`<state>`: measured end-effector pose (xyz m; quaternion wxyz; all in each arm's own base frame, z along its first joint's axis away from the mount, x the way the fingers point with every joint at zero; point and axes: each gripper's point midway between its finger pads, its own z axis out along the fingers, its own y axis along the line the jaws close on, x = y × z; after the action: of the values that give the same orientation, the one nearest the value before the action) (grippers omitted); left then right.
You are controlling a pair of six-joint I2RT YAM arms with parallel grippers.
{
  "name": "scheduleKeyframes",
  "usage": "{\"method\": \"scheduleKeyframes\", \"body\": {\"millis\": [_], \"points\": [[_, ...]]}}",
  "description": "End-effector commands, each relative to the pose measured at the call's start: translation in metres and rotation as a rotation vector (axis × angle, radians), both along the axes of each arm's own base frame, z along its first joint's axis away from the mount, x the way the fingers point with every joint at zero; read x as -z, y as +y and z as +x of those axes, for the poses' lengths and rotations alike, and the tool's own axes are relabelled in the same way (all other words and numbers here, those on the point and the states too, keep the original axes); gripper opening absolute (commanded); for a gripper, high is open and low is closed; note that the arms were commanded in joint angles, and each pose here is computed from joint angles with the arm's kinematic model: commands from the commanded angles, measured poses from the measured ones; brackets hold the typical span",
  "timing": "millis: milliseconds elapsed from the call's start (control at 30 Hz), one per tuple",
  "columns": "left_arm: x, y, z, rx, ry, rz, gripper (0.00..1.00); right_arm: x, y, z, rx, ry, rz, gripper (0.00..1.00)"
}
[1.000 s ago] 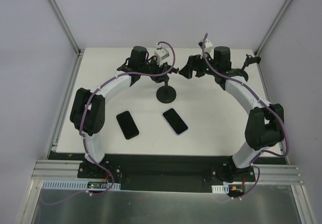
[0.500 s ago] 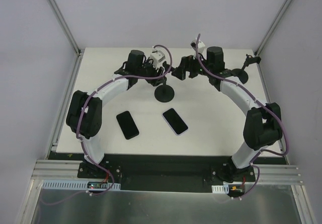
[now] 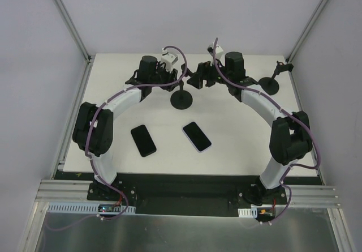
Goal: Place the phone on the phone stand
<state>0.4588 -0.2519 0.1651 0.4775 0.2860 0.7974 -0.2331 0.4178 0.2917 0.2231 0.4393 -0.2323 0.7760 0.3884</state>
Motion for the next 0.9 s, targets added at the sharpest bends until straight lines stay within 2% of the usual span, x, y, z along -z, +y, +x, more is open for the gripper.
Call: {"method": "scheduleKeyframes", "body": {"millis": [0,100,133,267,400,433,600,700,867], "points": [[-0.037,0.026,0.009,-0.107,-0.088,-0.111,0.48,-0.028,0.001,0.020,0.062,-0.102,0.025,0.82],[-0.044,0.034,0.005,-0.089,-0.110,-0.173,0.56,-0.014,-0.011,0.037,0.129,-0.086,-0.040,0.81],[-0.046,0.034,0.003,-0.086,-0.101,-0.203,0.62,-0.025,-0.006,0.041,0.107,-0.105,-0.030,0.81],[-0.047,0.037,-0.001,-0.082,-0.109,-0.246,0.73,-0.023,0.009,0.042,0.041,-0.085,-0.016,0.78],[-0.055,0.046,0.005,-0.125,-0.095,-0.326,0.74,-0.021,0.021,0.035,0.018,-0.087,-0.035,0.63],[-0.056,0.048,0.005,-0.126,-0.085,-0.351,0.73,-0.019,0.022,0.031,0.016,-0.075,-0.045,0.61],[-0.051,0.071,0.008,-0.202,-0.052,-0.426,0.72,-0.018,0.031,0.002,-0.002,-0.098,-0.065,0.61],[-0.050,0.082,0.007,-0.247,-0.070,-0.410,0.77,-0.024,0.041,-0.012,-0.018,-0.099,-0.046,0.61],[-0.050,0.090,0.002,-0.265,-0.089,-0.361,0.80,-0.045,0.061,-0.025,0.020,-0.073,0.106,0.69]]}}
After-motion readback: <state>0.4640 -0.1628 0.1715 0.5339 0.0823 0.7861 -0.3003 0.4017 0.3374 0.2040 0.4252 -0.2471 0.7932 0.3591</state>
